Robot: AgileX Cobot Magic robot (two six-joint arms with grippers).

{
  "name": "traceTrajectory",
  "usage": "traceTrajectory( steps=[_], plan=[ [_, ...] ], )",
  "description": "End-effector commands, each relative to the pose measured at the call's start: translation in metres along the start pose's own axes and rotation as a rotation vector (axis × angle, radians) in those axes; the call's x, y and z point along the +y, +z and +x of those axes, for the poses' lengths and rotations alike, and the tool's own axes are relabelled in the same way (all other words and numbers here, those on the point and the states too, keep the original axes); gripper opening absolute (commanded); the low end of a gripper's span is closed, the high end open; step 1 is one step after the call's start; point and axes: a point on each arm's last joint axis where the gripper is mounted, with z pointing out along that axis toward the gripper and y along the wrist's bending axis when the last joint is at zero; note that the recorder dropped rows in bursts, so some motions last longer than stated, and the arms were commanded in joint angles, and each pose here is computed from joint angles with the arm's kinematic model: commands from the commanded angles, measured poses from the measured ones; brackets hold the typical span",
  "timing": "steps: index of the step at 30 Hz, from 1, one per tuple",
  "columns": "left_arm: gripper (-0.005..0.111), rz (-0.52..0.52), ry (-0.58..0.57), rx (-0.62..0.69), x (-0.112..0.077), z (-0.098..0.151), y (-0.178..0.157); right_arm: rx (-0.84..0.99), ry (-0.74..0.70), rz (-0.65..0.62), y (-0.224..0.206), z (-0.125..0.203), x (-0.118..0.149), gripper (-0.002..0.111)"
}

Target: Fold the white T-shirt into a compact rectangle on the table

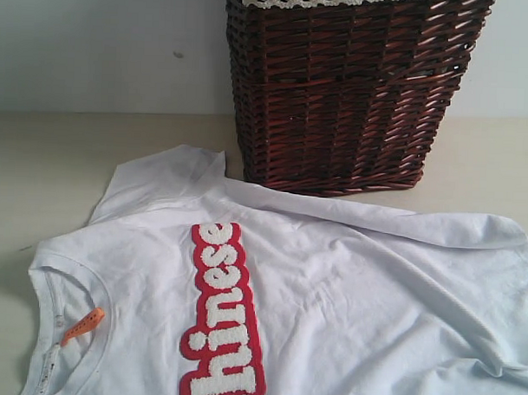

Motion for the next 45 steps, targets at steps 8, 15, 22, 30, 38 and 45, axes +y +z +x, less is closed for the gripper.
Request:
traceTrajectory(
  steps=[8,15,22,30,38,45],
  plan=[
    [0.000,-0.005,0.001,-0.001,0.000,0.001,0.000,0.250,0.069,-0.075,0.076,-0.018,0.009,0.000],
    [0.000,-0.005,0.001,-0.001,0.000,0.001,0.000,0.140,0.061,-0.070,0.153,-0.040,0.012,0.000],
    [0.000,-0.005,0.001,-0.001,0.000,0.001,0.000,0.407,-0.188,-0.089,0.223,-0.005,0.016,0.000],
    [0.000,-0.005,0.001,-0.001,0.000,0.001,0.000,0.818,-0.429,-0.187,0.248,0.043,0.017,0.000],
    [0.000,-0.005,0.001,-0.001,0.000,0.001,0.000,0.897,-0.633,-0.423,0.266,0.066,0.029,0.002],
    [0.000,-0.005,0.001,-0.001,0.000,0.001,0.000,1.103,-0.819,-0.676,0.272,0.097,0.033,0.002]
  ],
)
